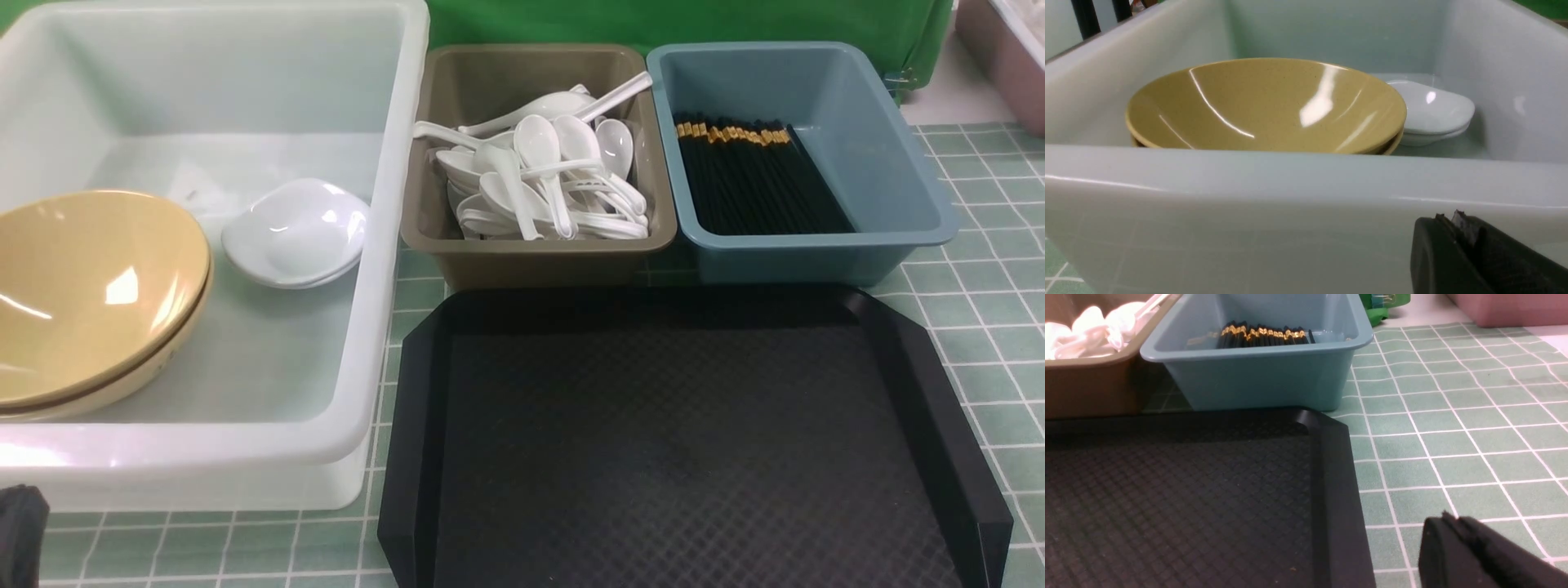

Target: On blue table put chopsticks spoon bowls plates into blue grey white boxes.

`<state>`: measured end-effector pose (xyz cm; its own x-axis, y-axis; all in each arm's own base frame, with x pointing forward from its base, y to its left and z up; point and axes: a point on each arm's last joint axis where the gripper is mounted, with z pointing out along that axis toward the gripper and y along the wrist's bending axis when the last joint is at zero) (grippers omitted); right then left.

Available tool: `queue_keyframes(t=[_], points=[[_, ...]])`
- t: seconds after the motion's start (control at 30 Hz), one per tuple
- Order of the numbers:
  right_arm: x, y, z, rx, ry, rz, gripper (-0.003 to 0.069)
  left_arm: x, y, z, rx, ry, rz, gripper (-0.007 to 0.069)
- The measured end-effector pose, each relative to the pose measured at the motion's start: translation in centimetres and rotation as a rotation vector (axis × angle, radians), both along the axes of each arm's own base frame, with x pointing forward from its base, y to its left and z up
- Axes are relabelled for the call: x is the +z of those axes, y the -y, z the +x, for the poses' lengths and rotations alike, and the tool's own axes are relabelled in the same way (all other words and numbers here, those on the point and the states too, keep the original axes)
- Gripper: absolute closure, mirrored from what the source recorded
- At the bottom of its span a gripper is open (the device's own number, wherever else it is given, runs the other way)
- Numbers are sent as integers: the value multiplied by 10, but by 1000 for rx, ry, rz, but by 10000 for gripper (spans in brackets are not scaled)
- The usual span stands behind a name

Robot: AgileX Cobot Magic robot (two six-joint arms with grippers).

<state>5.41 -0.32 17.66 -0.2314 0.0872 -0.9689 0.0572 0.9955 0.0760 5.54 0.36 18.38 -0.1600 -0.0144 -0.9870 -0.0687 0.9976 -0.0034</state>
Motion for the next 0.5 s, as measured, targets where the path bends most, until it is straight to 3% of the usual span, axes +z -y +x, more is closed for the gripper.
queue_keyframes(t=[0.5], points=[[0, 0, 0, 0, -1, 0, 590, -6, 1, -1, 2, -68, -9, 624]])
